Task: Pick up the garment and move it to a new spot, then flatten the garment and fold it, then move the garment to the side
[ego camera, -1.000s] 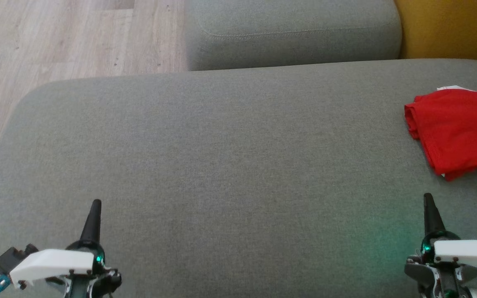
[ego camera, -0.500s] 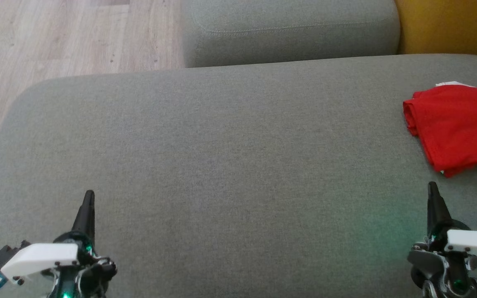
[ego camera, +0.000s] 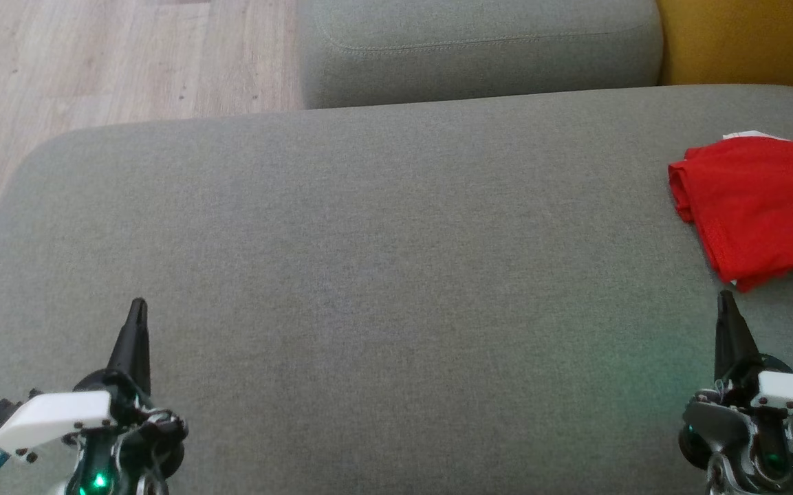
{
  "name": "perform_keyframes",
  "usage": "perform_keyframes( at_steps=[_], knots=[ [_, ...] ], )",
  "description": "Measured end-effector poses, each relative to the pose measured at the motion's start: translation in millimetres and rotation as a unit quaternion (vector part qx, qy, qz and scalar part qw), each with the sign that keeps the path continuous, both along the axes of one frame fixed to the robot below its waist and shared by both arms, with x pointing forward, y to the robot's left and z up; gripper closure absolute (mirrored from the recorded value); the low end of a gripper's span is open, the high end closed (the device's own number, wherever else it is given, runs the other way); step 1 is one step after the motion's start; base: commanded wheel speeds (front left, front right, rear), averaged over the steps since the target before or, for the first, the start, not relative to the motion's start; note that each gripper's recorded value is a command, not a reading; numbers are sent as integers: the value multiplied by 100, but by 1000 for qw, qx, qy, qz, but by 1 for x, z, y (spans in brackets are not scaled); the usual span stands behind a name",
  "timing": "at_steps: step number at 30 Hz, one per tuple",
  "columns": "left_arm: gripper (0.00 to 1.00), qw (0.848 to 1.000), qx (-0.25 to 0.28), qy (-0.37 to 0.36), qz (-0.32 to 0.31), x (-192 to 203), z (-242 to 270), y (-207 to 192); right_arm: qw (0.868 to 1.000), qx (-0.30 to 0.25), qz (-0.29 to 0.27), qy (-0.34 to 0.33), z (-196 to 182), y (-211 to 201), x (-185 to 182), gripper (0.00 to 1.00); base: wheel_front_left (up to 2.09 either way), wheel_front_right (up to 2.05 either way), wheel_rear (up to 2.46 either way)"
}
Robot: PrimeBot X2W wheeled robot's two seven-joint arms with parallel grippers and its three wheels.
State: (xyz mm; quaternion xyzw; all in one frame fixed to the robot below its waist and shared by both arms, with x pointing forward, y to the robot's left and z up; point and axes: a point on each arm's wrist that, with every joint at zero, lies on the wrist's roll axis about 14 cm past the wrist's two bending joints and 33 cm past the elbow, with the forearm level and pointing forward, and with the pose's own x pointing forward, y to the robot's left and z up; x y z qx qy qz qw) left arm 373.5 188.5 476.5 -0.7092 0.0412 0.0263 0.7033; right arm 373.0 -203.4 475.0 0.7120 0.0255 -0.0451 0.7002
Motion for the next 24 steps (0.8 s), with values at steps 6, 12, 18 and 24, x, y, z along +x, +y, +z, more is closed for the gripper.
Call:
perform_keyframes(
  at_steps=[6,12,18,24],
  knots=[
    [100,1000,-1,0,-2,0,0,-1,1000,0,0,0,0,0,0,100,0,0,0],
    [100,1000,-2,0,-1,0,0,0,1000,0,0,0,0,0,0,100,0,0,0],
    [100,1000,-2,0,0,0,0,0,1000,0,-1,0,0,-1,0,100,0,0,0],
    [100,1000,-2,0,-2,0,0,-1,1000,0,-1,0,0,-1,0,100,0,0,0]
  ],
)
